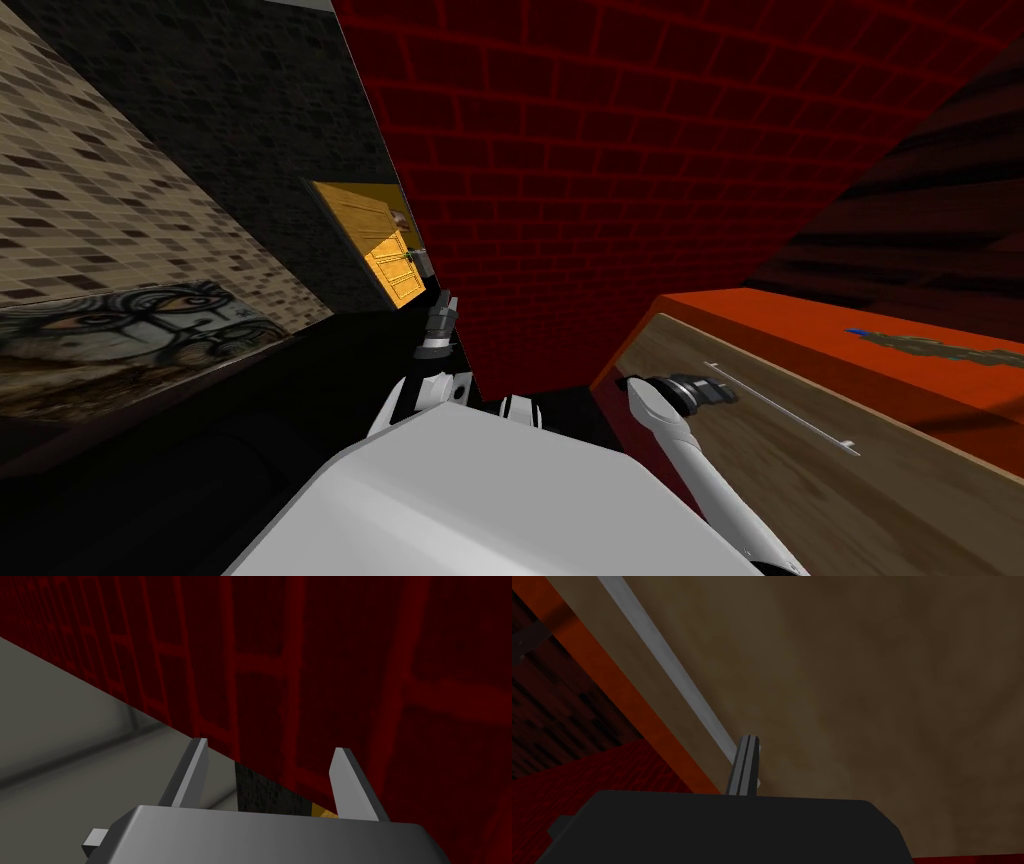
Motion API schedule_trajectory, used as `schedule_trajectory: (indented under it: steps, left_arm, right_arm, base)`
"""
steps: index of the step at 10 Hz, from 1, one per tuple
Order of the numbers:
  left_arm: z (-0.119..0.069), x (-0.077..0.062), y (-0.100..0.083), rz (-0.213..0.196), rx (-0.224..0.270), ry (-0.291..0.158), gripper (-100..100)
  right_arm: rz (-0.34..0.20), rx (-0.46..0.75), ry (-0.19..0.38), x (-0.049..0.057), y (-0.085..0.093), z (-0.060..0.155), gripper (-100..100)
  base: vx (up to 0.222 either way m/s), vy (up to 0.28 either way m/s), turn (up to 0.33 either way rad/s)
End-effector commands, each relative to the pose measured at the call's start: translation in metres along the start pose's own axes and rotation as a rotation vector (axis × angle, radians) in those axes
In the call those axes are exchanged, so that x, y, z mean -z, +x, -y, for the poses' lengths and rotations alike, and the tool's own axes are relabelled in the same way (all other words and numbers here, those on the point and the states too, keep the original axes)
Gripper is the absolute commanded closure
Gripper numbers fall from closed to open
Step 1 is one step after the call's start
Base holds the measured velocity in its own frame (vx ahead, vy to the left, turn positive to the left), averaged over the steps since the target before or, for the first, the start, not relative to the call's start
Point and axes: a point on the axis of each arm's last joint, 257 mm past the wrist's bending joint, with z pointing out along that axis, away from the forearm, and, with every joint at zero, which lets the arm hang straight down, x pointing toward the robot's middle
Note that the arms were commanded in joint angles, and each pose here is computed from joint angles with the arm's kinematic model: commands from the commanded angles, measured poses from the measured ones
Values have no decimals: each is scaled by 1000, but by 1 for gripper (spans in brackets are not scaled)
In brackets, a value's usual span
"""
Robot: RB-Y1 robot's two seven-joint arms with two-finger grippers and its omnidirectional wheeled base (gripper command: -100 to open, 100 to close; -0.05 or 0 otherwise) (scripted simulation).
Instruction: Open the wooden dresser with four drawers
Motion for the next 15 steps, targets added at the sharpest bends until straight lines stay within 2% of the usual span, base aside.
schedule_trajectory:
  steps: [1,4,5,11,12,14,15]
  left_arm:
    - [0,0,0,0,0,0,0]
    - [0,0,0,0,0,0,0]
    - [0,0,0,0,0,0,0]
    - [0,0,0,0,0,0,0]
    - [0,0,0,0,0,0,0]
    - [0,0,0,0,0,0,0]
    - [0,0,0,0,0,0,0]
  right_arm:
    - [0,1,0,3,-5,1,100]
    - [1,1,0,3,-7,1,100]
    - [50,6,-14,-4,-20,2,-100]
    - [226,36,-64,-28,-65,5,-100]
    - [232,36,-70,-28,-66,3,-100]
    - [305,55,-92,-35,-85,5,-100]
    - [308,56,-96,-35,-85,4,-100]
  base:
    - [-69,147,-11]
    - [-53,125,0]
    - [-45,-9,46]
    - [-73,-66,52]
    - [-50,-35,20]
    - [-63,-49,64]
    - [-62,-42,21]
